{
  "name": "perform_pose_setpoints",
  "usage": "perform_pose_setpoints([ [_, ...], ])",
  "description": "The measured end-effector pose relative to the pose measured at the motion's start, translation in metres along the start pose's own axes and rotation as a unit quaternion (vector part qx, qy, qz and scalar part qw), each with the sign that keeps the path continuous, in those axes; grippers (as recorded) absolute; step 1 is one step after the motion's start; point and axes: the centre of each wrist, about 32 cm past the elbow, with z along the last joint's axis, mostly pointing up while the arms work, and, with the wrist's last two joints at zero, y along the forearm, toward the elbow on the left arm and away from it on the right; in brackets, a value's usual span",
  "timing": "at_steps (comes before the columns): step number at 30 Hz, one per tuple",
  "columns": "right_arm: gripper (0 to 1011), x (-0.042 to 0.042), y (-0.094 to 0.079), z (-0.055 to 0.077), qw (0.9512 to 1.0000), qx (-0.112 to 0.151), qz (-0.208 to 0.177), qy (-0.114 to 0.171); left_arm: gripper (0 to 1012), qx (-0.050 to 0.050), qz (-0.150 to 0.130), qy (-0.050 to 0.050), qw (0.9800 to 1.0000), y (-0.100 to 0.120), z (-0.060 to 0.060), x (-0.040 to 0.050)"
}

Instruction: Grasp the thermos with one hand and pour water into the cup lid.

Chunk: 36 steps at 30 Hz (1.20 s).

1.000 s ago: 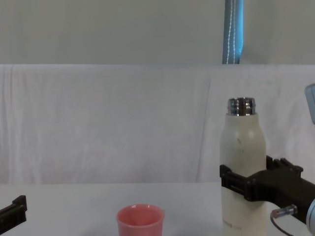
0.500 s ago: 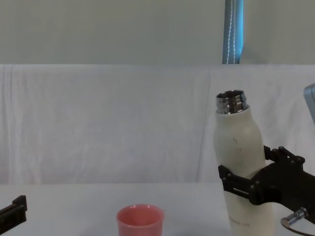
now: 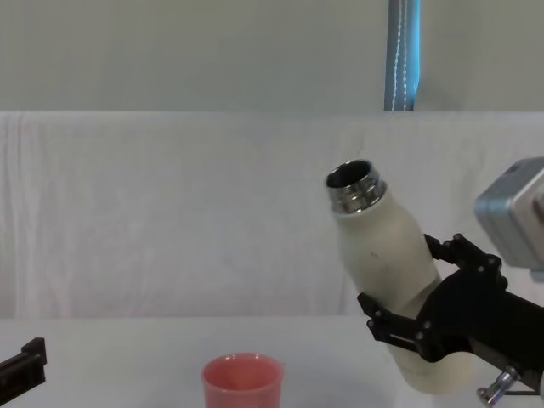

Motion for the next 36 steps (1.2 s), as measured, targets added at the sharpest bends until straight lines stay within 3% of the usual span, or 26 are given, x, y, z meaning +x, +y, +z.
perform_pose_setpoints([
  [11, 950, -0.0038, 0.002, -0.01, 0.9946, 0.033, 0.033, -0.093, 1001, 0.0, 0.0, 0.0, 1.0, 0.0, 0.0, 0.0],
  [28, 950, -0.0057, 0.005, -0.017, 0.9805, 0.058, 0.051, -0.181, 1001, 0.0, 0.0, 0.0, 1.0, 0.0, 0.0, 0.0],
  [36, 950, -0.0032, 0.014, -0.019, 0.9765, 0.052, 0.04, -0.206, 1001, 0.0, 0.0, 0.0, 1.0, 0.0, 0.0, 0.0],
])
